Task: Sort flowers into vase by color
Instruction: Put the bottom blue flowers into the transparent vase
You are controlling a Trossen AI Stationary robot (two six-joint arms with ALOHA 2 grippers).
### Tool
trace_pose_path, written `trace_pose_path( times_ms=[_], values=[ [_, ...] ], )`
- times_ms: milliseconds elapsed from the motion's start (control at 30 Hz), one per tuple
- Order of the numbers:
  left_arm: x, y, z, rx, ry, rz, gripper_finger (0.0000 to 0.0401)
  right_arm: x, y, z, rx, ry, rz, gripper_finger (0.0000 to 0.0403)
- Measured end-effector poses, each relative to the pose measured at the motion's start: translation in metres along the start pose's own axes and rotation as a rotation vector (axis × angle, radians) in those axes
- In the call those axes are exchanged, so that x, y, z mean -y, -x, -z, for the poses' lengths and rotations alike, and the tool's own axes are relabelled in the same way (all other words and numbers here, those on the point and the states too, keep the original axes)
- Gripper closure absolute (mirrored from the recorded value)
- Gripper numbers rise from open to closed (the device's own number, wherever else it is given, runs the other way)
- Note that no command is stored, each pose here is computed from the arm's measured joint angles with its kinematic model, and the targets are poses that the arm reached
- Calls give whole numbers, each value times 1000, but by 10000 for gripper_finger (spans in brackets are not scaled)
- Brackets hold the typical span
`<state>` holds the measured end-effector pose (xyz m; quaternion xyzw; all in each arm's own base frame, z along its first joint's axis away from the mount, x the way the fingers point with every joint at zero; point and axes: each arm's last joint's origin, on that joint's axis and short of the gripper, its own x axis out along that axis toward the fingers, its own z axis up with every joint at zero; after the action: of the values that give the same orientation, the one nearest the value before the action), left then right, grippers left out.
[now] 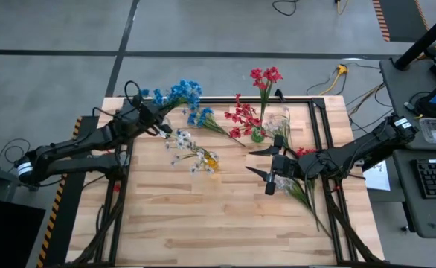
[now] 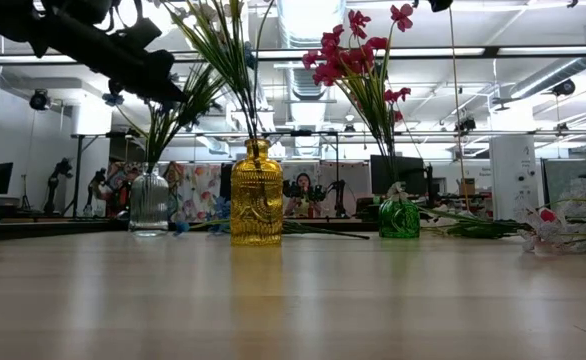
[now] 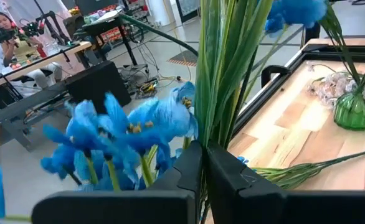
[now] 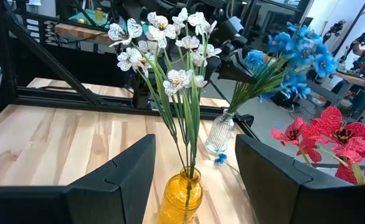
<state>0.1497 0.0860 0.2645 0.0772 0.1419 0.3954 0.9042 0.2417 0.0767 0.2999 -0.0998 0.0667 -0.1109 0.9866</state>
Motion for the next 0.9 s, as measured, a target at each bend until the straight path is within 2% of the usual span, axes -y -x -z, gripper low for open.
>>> trace_pose_path(
  times_ms=[367,567,900],
  values=[
    [-4,15,15,122,130,-19,401,0,0,0,-1,1,0,188],
    [-5,20,24,119,170,-74,401,0,0,0,-1,1,0,188],
    [-4,20,39,117,220,-91,401,0,0,0,-1,1,0,188]
  ],
)
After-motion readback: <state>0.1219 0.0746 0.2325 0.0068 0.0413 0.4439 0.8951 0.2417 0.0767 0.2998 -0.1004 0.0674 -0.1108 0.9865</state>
